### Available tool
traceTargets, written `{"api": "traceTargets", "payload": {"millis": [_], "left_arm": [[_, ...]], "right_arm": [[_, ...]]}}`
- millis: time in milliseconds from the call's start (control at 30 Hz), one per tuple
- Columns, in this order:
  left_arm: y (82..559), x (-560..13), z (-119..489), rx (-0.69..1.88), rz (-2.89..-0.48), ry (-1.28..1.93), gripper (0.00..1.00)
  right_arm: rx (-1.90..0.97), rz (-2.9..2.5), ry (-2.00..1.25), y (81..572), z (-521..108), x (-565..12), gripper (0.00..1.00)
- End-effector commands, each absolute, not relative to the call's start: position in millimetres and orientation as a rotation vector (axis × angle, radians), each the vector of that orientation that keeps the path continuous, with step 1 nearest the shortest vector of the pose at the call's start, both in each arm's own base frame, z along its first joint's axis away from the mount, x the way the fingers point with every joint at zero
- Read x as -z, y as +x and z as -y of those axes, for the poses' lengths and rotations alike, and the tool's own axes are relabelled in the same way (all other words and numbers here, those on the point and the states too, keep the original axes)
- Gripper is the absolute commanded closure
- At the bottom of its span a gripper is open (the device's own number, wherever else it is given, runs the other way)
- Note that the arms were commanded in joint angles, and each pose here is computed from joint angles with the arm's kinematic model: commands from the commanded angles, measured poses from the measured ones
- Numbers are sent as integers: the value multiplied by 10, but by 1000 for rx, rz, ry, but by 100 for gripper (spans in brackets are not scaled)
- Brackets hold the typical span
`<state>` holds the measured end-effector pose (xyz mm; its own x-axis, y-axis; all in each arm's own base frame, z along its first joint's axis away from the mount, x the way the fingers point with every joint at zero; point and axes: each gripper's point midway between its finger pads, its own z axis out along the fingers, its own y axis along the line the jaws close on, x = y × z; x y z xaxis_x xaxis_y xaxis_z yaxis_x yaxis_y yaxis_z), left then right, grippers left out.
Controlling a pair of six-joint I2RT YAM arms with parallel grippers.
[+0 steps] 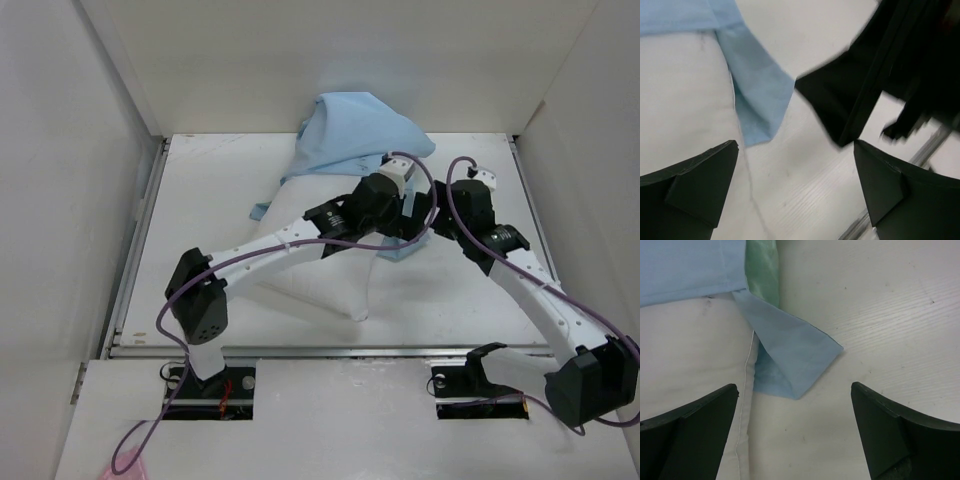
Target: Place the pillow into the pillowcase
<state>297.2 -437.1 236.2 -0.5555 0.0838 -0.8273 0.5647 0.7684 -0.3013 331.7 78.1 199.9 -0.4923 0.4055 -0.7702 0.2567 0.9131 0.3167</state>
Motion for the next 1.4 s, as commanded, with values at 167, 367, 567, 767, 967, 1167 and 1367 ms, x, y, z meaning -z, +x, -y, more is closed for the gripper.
{"api": "traceTargets", "payload": {"millis": [167, 367, 567, 767, 967, 1167, 1367], "left_arm": [[2572, -2807, 3620, 821, -1946, 711, 0], [2773, -2636, 3419, 633, -2023, 621, 0], [3199, -1847, 3215, 172, -2243, 529, 0], [3434, -1382, 3332, 36, -2332, 532, 0], [3690, -804, 3296, -86, -2451, 485, 100], [3754, -1418, 3306, 80, -2326, 420, 100], [3819, -1884, 3213, 139, -2243, 363, 100]], "right_arm": [[-134, -2034, 559, 3745, -647, -2072, 1], [-184, -2036, 484, 3984, -782, -2061, 1], [-254, -2003, 325, 3936, -908, -2037, 1], [-256, -2018, 314, 3939, -900, -1942, 1], [-418, -2027, 182, 4053, -1231, -1717, 1], [-369, -2022, 65, 4374, -1259, -1533, 1], [-381, -2086, 39, 4602, -1367, -1311, 3]]}}
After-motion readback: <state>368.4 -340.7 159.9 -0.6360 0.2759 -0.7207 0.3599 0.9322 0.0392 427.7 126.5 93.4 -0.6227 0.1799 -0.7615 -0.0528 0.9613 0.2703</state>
